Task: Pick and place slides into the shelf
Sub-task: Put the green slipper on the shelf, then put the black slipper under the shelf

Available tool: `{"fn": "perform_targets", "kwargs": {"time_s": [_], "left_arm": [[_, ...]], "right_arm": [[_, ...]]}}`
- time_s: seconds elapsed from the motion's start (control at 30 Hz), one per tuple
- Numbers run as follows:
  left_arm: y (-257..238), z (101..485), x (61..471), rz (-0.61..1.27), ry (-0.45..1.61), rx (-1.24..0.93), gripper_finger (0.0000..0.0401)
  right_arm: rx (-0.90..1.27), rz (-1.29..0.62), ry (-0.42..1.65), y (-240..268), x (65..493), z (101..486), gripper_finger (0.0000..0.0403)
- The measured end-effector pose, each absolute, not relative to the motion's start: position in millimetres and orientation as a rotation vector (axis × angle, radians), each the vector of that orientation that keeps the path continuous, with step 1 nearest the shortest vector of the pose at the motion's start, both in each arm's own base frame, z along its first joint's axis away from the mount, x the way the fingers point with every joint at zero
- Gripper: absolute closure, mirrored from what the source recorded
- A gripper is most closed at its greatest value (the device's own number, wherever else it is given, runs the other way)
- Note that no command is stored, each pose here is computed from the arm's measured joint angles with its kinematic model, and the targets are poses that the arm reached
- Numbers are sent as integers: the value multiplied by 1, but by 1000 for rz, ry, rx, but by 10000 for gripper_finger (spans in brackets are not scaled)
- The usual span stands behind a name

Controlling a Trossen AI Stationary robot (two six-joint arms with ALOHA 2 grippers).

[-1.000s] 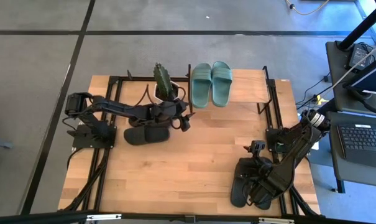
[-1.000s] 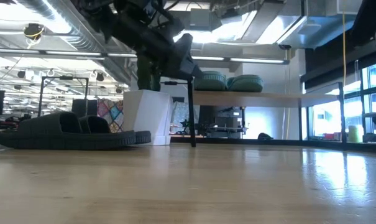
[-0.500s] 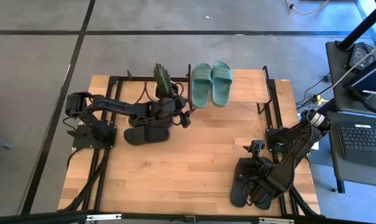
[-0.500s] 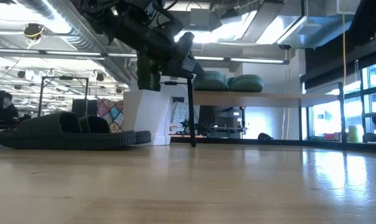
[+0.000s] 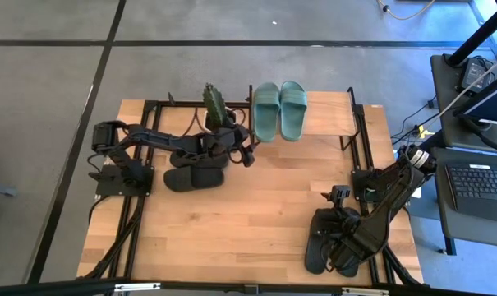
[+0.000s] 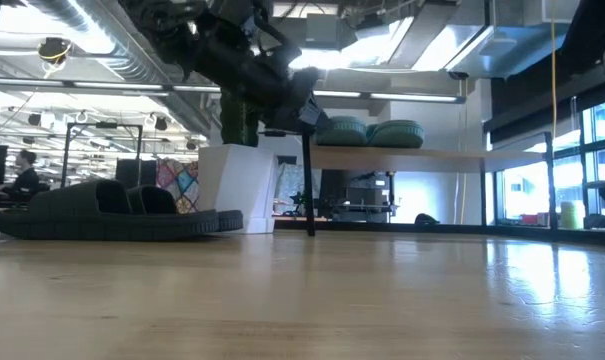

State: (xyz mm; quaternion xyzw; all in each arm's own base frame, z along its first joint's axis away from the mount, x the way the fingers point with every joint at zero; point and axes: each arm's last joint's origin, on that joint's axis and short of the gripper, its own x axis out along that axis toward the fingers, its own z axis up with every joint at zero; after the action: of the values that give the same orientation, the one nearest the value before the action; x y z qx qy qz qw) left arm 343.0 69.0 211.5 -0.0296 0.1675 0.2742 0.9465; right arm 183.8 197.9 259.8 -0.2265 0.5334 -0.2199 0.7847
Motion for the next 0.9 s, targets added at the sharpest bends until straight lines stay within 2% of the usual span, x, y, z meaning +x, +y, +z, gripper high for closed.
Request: {"fn": "perform_targets", "kwargs": {"time_s": [0.3, 0.57, 0.9], "left_arm": [[71, 225, 365, 520, 363, -34, 166], [66, 221, 365, 514, 459, -25, 166], [27, 210, 363, 418, 584, -1, 166]], "right_arm": [[-477, -472, 1144, 199, 184, 259, 114], [-477, -462, 1134, 204, 179, 259, 114], [-401, -479, 1164, 205, 177, 258, 114]]}}
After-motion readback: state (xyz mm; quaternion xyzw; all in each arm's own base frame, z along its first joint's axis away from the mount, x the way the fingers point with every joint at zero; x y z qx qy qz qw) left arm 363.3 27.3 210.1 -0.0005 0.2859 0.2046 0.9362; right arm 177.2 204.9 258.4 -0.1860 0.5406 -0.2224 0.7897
